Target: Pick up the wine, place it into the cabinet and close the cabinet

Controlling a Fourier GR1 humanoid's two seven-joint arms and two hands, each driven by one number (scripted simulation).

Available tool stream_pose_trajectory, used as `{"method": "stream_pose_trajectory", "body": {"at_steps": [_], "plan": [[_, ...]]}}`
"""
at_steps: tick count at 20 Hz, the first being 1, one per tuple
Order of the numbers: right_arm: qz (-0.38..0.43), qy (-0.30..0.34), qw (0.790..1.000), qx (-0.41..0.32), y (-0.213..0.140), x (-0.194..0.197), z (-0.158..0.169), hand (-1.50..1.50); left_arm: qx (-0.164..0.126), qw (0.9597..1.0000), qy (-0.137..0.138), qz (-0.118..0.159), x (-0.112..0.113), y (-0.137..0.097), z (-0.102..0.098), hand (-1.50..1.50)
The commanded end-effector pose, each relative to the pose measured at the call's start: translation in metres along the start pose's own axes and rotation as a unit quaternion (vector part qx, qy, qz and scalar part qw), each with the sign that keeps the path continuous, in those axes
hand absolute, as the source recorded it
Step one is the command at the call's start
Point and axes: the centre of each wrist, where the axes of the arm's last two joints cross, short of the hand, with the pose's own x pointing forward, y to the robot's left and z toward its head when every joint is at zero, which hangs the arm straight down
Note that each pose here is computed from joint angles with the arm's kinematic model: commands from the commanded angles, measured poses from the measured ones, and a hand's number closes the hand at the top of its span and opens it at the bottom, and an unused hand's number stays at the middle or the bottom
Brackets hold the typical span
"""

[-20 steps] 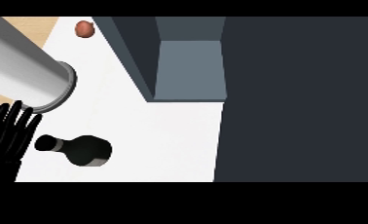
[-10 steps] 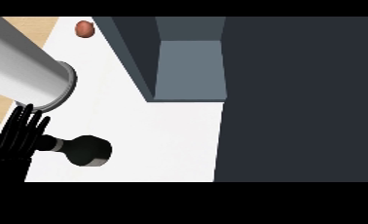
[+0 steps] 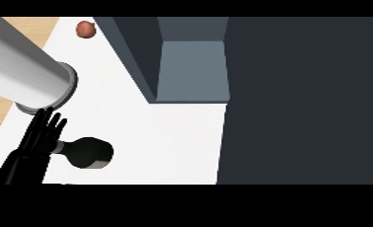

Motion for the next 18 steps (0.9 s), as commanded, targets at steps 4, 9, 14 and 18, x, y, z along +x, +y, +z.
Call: {"method": "stream_pose_trajectory", "body": {"at_steps": [4, 9, 14, 18], "plan": [[-0.025, -0.017, 0.999, 0.022, 0.006, 0.02, 0.025, -1.5, -0.004, 0.9999, 0.004, 0.014, -0.014, 0.019, -0.011, -1.5], [-0.015, -0.029, 0.999, 0.027, -0.002, 0.031, 0.039, -1.5, -0.004, 0.9999, 0.009, -0.007, -0.032, 0.015, -0.002, -1.5], [-0.021, -0.028, 0.999, 0.016, -0.008, 0.02, 0.032, -1.5, -0.003, 0.9999, 0.012, 0.004, -0.032, 0.007, -0.014, -1.5], [-0.03, -0.022, 0.999, 0.021, 0.002, 0.016, 0.016, -1.5, -0.006, 0.9998, 0.015, 0.011, -0.055, -0.001, -0.009, -1.5]]}}
